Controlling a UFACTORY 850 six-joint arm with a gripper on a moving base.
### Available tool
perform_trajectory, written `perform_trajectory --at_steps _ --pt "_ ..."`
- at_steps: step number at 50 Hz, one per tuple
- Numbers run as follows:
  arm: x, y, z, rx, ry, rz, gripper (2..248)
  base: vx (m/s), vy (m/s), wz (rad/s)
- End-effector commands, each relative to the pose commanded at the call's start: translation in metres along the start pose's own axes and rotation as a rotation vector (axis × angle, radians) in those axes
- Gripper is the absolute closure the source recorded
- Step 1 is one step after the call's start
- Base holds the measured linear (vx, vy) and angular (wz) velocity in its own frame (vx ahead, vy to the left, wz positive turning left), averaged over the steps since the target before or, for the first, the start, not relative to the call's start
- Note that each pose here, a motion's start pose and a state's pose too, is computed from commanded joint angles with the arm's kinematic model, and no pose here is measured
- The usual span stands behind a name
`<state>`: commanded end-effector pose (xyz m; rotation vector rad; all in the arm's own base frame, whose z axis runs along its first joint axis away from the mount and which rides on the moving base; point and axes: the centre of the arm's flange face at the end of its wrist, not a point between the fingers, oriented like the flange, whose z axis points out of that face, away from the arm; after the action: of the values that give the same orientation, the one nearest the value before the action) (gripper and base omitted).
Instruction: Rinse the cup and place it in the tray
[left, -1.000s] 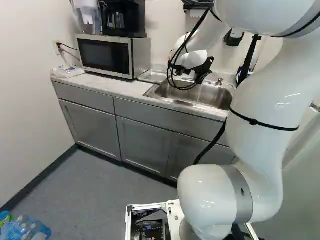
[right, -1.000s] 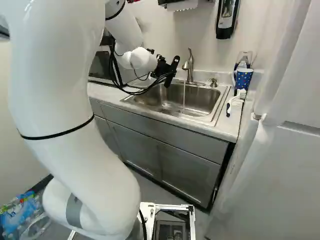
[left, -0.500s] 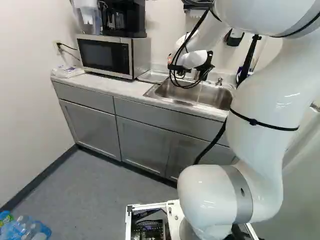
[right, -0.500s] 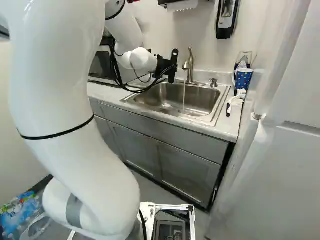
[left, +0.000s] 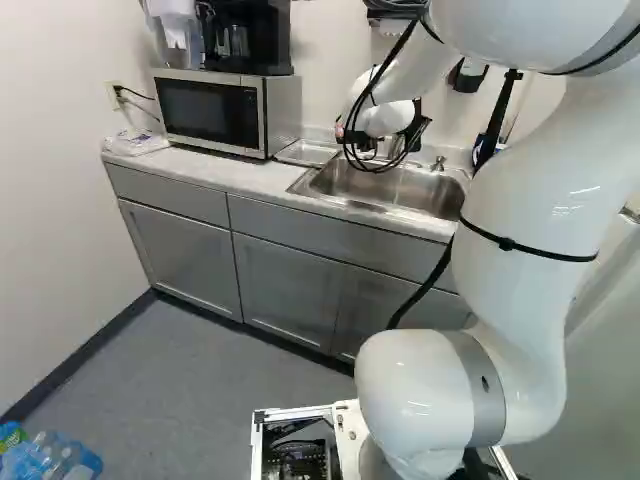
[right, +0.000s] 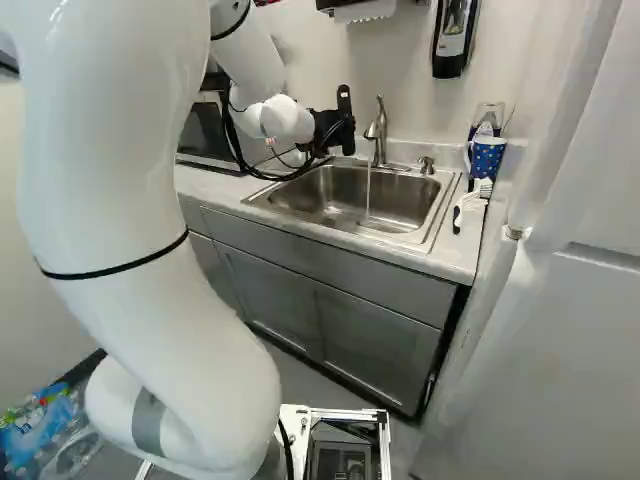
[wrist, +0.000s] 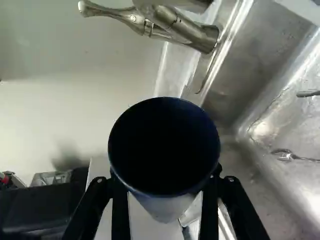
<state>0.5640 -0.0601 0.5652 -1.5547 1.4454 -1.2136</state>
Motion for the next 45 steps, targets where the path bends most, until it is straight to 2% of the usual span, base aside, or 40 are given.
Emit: perform_trajectory --at_steps 45 --pt "0.0 0.0 0.0 0.0 0.0 -0.474 125 0.0 0.0 0.0"
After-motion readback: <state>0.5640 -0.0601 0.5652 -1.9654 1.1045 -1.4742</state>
